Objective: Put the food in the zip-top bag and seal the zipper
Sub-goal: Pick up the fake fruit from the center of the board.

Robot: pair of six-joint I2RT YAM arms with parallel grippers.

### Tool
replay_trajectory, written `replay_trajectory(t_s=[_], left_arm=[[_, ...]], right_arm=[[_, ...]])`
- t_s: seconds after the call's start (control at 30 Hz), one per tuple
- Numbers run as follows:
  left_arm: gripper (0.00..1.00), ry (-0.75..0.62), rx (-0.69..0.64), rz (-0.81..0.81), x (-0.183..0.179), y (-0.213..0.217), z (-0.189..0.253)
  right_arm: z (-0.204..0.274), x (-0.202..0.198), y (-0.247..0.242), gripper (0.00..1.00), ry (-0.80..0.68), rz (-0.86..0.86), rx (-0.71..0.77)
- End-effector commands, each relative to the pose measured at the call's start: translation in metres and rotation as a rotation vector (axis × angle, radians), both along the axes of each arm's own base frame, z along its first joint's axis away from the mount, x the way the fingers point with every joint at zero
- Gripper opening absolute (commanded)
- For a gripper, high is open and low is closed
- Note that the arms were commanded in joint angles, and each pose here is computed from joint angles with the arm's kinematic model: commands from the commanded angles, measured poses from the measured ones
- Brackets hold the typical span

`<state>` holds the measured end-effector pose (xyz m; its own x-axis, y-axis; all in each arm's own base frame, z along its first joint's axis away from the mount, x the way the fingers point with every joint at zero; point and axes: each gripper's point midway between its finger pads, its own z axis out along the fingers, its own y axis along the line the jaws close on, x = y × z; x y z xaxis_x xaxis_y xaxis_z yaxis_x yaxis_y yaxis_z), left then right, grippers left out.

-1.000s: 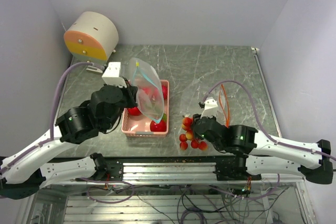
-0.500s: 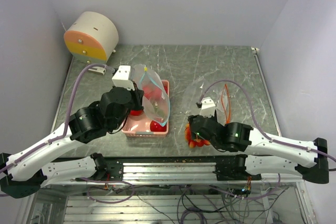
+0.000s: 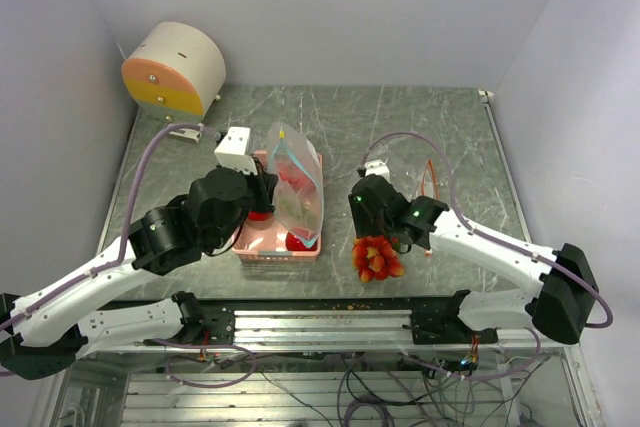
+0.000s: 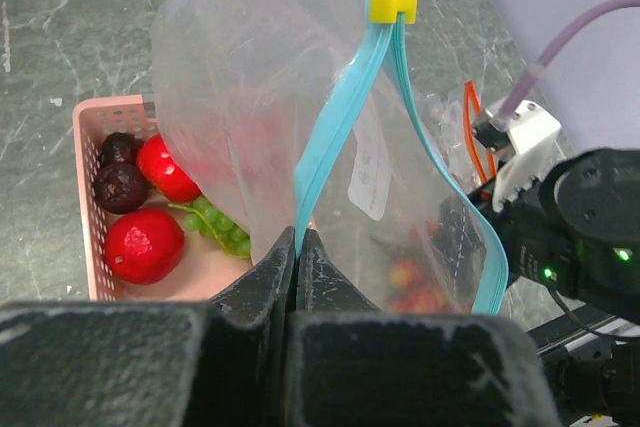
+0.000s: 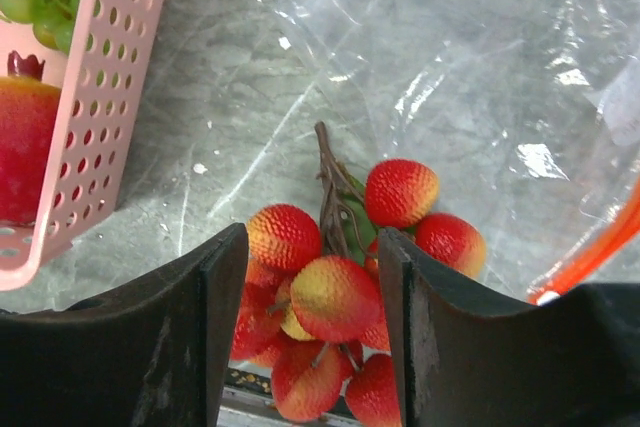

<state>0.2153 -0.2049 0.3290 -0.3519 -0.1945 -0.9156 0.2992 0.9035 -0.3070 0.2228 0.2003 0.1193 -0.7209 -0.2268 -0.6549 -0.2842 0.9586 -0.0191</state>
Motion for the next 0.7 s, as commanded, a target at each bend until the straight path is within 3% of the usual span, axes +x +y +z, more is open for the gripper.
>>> replay_trajectory(t_s=[0.0,0.23,0.4,0.67], left_arm=[[0.07,-0.028,-0.027,-0.02,-0.003,0.001,0.008],[0.07,-0.03,-0.006,0.008,-0.004,0.013,0.004],[0.07,-0.036,-0.005,0.024,-0.005,0.02,0.005],[0.07,-0.025,0.013,0.031,-0.003,0.018,-0.001]], right_arm=[[-0.01,0.006,0.018,0.52,0.052,0.101,0.055],[-0.055,-0.018,0.004,0.48,0.2,0.074,-0.003],[-0.071,-0.028,-0.022,0.5,0.238,-0.018,-0.084],[-0.105,-0.036,-0.028,0.53,0.293,-0.029,-0.123]])
